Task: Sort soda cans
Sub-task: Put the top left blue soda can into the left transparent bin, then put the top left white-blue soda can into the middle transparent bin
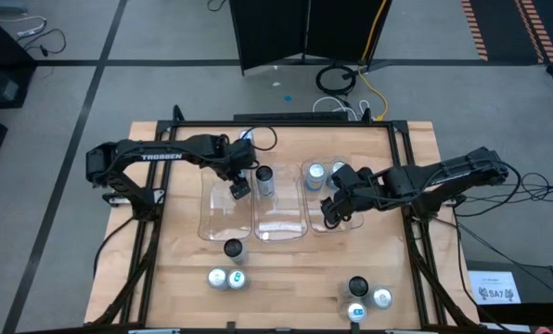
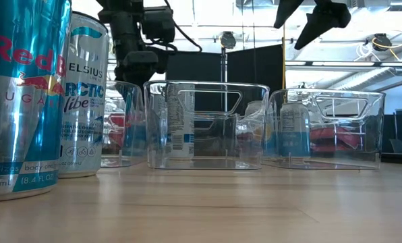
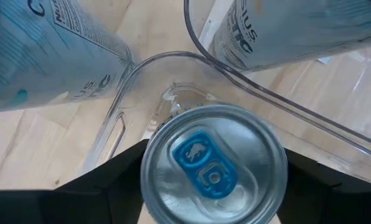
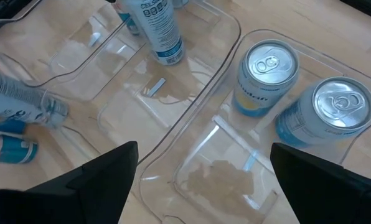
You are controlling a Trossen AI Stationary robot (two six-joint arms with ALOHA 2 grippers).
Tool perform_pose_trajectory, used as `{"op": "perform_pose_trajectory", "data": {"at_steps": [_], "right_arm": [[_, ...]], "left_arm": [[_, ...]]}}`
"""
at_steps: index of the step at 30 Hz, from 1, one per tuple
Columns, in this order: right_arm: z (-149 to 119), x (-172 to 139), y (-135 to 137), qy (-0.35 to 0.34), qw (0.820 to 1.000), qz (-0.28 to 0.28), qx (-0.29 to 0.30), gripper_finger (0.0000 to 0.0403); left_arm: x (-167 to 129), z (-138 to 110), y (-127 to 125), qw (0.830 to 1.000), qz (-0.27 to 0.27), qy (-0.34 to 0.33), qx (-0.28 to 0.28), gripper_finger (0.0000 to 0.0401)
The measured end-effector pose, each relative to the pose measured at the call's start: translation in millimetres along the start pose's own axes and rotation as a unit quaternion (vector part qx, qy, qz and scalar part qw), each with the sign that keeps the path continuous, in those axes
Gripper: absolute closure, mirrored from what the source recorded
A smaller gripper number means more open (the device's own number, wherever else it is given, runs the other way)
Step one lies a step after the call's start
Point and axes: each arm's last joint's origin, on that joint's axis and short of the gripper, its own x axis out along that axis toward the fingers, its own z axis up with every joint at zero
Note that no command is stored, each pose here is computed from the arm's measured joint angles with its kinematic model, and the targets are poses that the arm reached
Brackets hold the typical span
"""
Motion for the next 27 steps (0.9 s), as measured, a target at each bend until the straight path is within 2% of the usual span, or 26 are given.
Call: {"op": "perform_pose_trajectory", "data": {"at_steps": [5, 11, 27], "right_arm": [[-2, -1, 2, 0.001, 1.000, 0.004, -0.001, 0.0044], [-2, -1, 2, 0.000, 1.000, 0.007, 0.001, 0.0044], [-1, -2, 5, -0.007, 1.000, 0.018, 0.007, 0.0044]], "left_arm": [[0, 0, 0, 1.000, -0.002, 0.002, 0.000, 0.0073], [-11, -3, 1, 1.000, -0.005, -0.009, 0.000, 0.0068], [-97, -28, 7, 0.990, -0.035, -0.138, -0.022, 0.0067]]}}
